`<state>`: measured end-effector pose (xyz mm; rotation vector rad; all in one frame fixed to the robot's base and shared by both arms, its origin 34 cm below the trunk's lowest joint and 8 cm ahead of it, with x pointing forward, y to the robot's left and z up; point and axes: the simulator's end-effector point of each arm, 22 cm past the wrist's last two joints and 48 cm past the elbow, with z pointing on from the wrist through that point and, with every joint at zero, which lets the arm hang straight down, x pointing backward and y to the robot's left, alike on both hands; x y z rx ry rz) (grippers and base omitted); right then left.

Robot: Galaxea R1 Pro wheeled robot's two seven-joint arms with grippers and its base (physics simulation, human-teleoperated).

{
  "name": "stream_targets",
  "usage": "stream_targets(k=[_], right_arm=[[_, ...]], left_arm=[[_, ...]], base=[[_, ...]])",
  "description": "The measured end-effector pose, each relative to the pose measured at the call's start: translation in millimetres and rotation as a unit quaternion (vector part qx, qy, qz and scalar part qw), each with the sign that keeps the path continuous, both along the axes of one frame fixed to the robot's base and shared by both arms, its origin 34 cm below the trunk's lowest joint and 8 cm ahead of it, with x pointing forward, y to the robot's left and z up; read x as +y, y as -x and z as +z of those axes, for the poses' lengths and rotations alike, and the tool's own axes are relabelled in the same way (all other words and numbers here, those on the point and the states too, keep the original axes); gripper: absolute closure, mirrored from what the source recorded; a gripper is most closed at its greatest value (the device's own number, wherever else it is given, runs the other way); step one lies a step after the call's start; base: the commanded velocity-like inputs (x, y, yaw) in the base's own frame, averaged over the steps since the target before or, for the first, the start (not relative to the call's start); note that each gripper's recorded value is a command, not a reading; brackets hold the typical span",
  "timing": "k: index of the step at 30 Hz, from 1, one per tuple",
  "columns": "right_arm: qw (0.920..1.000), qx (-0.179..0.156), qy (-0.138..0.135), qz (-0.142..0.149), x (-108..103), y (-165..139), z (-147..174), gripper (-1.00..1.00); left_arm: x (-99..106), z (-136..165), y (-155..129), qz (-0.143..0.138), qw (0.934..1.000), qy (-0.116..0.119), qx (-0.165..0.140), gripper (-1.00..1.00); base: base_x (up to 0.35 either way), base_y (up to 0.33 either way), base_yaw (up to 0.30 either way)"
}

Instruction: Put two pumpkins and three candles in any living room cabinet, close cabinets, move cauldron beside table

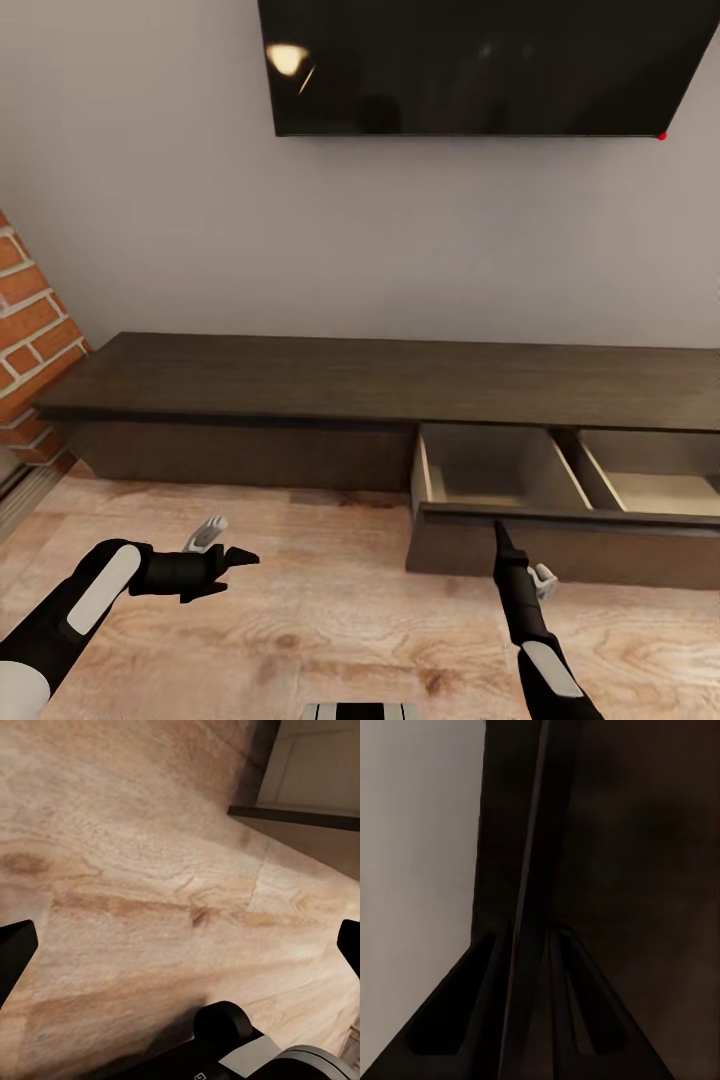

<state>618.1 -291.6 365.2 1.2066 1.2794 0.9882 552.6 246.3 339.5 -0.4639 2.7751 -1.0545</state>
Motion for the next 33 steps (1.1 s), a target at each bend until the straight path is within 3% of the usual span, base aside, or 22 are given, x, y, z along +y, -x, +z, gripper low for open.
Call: stream_targets(k=[33], right_arm=[[1.0,-0.002,-0.004,-0.002,0.9,0.8,0.0,1.0]], left_arm=[[-0.1,0.1,0.0,0.0,1.0,0.0,0.0,-1.0]], base=[[-0.027,0.0,0.0]])
